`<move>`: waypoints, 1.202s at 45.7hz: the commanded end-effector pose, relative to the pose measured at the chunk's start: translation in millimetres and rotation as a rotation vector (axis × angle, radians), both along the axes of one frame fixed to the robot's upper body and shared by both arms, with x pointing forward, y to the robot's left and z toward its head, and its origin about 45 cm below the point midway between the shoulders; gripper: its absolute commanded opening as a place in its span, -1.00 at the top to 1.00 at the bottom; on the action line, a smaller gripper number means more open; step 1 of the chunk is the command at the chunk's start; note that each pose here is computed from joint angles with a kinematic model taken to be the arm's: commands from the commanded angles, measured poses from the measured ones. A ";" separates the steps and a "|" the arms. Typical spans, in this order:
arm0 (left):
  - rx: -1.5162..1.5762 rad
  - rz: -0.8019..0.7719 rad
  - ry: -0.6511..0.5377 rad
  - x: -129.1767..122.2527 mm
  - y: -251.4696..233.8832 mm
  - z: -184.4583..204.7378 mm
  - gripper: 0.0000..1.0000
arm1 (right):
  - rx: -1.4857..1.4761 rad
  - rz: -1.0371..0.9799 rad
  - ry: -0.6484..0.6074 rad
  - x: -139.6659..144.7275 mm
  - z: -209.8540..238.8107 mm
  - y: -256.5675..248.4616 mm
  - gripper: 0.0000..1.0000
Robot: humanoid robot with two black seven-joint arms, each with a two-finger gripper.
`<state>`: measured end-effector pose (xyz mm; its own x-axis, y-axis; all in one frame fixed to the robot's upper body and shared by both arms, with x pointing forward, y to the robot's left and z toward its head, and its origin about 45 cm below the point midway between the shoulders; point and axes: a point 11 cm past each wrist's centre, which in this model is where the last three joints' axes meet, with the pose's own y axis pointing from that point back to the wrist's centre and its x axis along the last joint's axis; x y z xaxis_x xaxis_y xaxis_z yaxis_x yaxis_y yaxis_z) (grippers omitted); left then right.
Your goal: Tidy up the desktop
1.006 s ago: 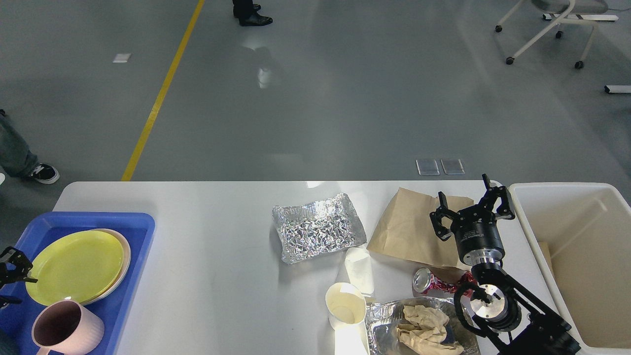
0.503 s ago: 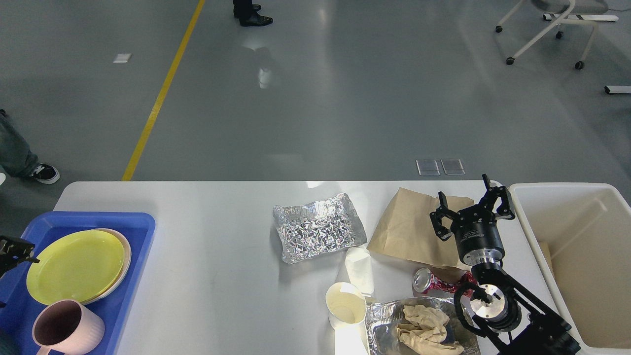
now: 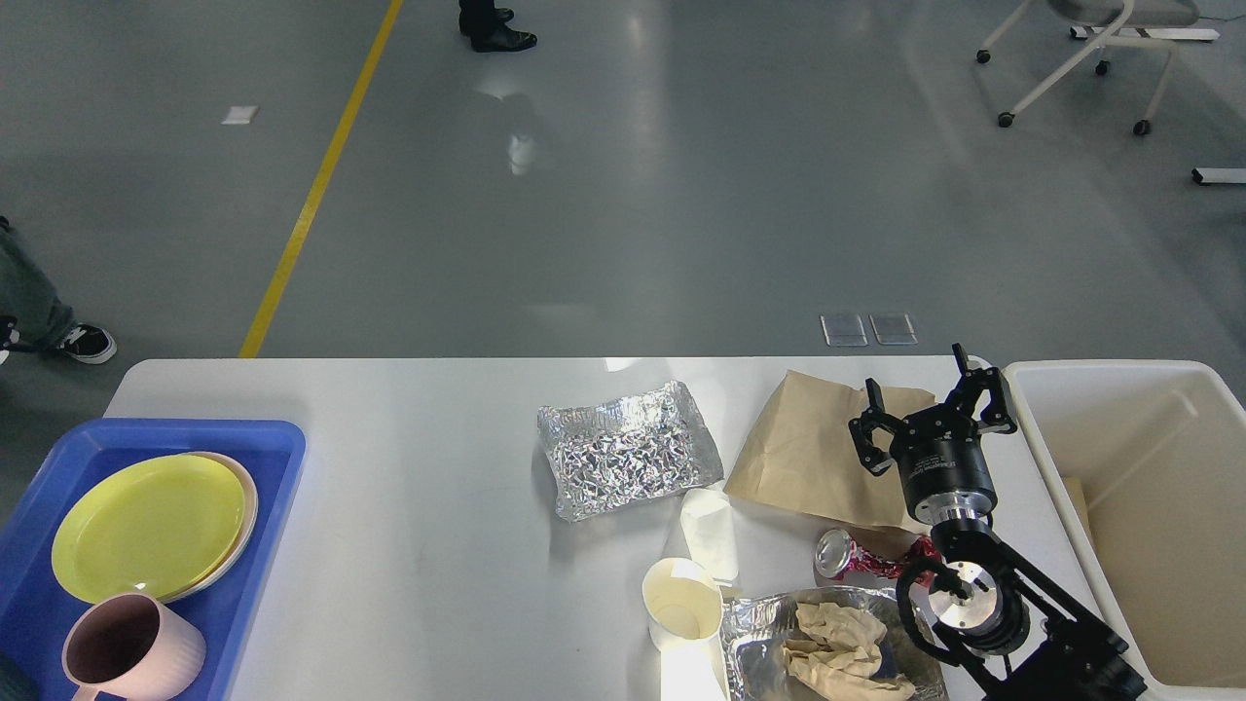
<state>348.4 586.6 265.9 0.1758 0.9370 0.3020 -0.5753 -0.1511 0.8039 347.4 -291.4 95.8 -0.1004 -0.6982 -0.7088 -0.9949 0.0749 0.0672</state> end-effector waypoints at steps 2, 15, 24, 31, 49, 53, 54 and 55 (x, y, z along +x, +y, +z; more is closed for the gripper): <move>-0.100 -0.006 -0.209 35.2 -19.1 31.2 -0.94 | 0.000 0.000 0.000 0.0 0.0 0.0 -1.00; -0.499 -0.043 -0.711 97.7 -84.8 87.7 -0.94 | 0.000 0.000 0.000 0.0 0.0 0.0 -1.00; -0.751 0.083 -0.933 125.0 -120.6 83.3 -0.94 | 0.000 0.000 0.000 0.0 0.0 0.0 -1.00; -0.896 0.266 -1.090 152.5 -145.7 77.0 -0.94 | 0.000 0.001 0.001 -0.1 -0.2 0.3 -1.00; -1.026 0.340 -1.014 165.3 -209.5 17.0 -0.94 | 0.000 0.000 0.000 0.0 0.0 0.0 -1.00; -1.034 0.366 -1.024 162.0 -204.7 11.5 -0.94 | 0.000 0.000 0.000 0.0 0.0 0.0 -1.00; -1.037 0.369 -1.027 161.9 -204.9 11.2 -0.94 | 0.000 0.000 0.000 0.0 0.0 0.0 -1.00; -1.042 0.371 -1.027 162.2 -206.1 11.0 -0.94 | 0.000 0.000 0.000 0.0 0.0 0.0 -1.00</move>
